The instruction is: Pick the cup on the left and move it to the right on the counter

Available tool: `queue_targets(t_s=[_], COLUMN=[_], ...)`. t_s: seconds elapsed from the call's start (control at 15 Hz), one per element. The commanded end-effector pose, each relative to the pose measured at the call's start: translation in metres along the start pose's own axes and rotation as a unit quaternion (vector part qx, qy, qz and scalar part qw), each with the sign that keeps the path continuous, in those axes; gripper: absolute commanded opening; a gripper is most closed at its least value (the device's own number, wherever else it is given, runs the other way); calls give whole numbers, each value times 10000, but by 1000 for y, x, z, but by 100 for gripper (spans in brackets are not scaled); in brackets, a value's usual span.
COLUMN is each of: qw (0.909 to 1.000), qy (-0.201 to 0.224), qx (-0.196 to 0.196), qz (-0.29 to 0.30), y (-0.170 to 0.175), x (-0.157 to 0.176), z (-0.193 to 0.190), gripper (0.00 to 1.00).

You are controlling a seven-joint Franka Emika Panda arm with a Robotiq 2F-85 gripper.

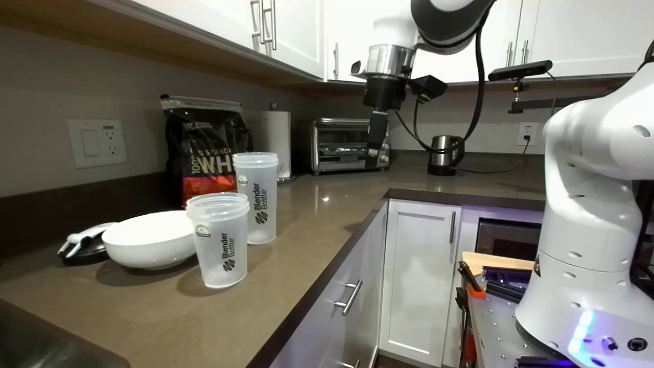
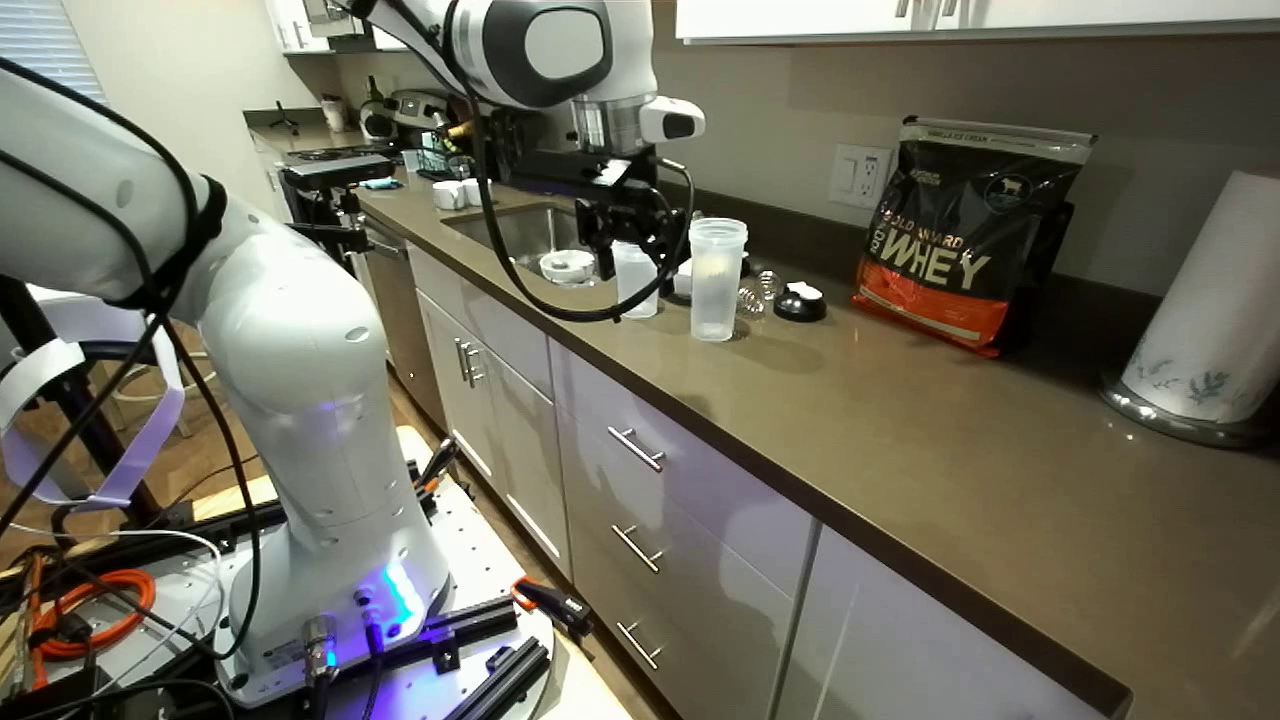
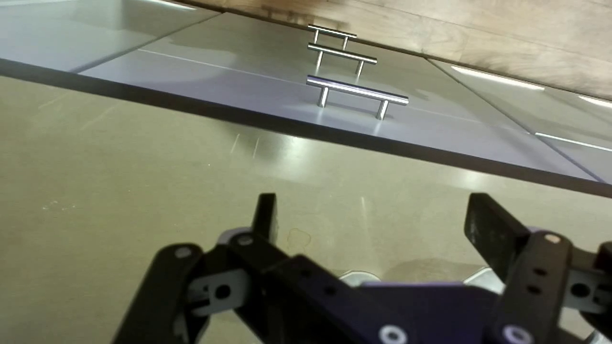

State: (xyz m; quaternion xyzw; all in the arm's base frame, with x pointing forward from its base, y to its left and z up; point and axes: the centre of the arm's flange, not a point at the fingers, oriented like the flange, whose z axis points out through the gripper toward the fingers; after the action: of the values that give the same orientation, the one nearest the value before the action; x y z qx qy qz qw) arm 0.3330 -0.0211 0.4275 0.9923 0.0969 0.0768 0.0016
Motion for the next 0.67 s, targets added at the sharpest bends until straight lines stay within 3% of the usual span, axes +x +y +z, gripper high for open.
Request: queue_targets(t_s=[0.0,0.4,0.6], qw=[9999,9997,9998], qy=[-60,-124,-14], qx=[-23,-52,130], qz=[-101,-201,-130], y=[-8,-44,-69], x=[32,81,107], z=[5,16,22], gripper=[100,100,100])
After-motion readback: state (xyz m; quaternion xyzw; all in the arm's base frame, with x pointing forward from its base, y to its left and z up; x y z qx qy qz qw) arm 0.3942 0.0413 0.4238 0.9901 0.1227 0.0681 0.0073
